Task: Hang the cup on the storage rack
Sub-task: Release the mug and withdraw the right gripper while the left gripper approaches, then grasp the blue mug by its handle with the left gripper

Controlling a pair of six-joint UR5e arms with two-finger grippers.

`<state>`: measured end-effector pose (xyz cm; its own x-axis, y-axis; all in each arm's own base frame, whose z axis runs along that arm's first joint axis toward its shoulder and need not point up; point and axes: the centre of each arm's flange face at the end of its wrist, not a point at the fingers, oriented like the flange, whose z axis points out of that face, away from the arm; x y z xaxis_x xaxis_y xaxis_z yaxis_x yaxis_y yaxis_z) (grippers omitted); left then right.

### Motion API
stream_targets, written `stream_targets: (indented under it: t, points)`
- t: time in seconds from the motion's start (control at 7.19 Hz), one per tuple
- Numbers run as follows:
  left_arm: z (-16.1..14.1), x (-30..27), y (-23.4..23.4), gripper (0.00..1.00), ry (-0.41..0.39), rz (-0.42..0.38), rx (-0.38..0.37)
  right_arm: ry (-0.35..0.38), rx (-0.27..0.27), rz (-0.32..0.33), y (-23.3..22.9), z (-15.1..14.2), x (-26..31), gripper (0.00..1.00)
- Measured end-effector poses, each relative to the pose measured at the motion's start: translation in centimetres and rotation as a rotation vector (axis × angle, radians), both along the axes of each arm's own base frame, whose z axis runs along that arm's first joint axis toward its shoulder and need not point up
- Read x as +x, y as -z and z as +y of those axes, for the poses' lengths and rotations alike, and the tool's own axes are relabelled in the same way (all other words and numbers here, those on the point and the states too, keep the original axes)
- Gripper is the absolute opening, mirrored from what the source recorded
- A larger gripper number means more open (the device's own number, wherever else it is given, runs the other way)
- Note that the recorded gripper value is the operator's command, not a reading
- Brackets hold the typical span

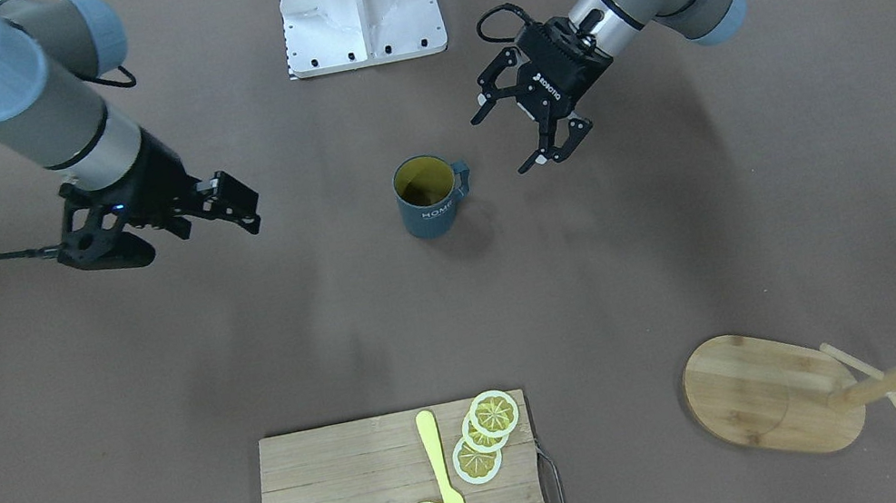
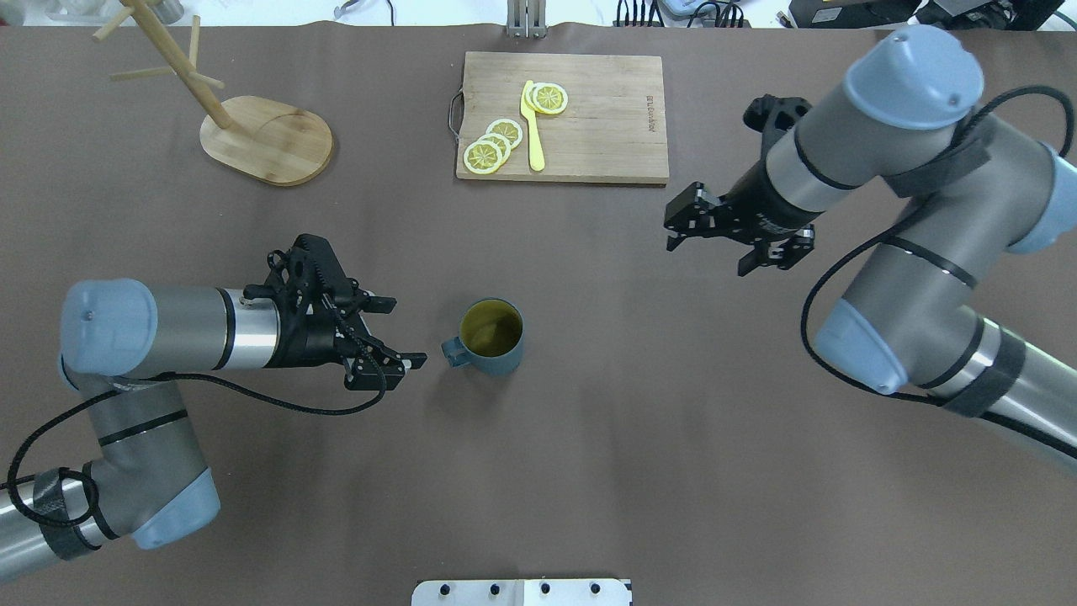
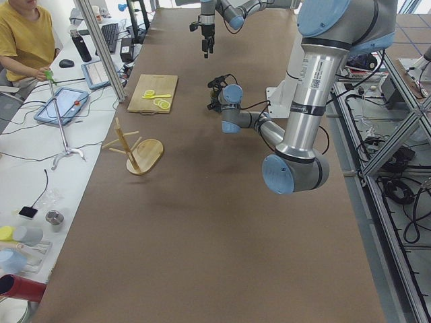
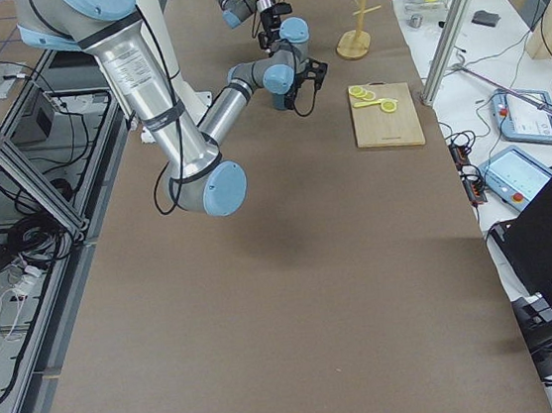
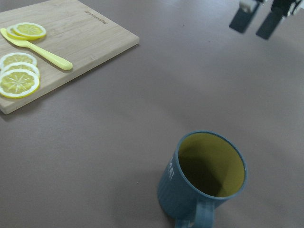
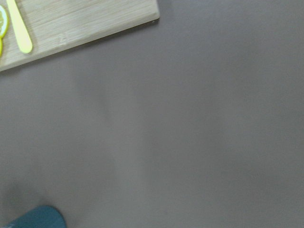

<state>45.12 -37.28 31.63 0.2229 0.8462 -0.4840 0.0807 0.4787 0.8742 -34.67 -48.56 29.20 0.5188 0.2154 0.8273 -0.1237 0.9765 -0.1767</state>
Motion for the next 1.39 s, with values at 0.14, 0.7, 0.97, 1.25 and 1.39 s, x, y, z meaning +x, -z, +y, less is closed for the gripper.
stream_targets:
  t: [0.14,0.7,0.97,1.25,1.39]
  points:
    - [0.7,1.6,0.1,0.93,0.002,-0.003,0.007,0.028,0.054,0.04,-3.9,-0.6,3.3,1.0]
    - [1.2,5.0,0.0,0.84,0.017,-0.022,0.018,0.121,0.184,0.174,-18.3,-1.9,16.8,1.0]
    - [0.9,5.9,-0.2,0.8,0.016,-0.032,0.035,0.14,0.179,0.187,-21.3,-1.5,19.2,1.0]
    - [0.5,6.5,-1.5,0.8,0.028,0.007,0.057,0.138,0.166,0.193,-22.4,-1.1,20.0,1.0]
    - [0.1,6.8,-3.4,0.8,0.054,0.055,0.079,0.137,0.165,0.192,-22.4,-1.0,20.1,1.0]
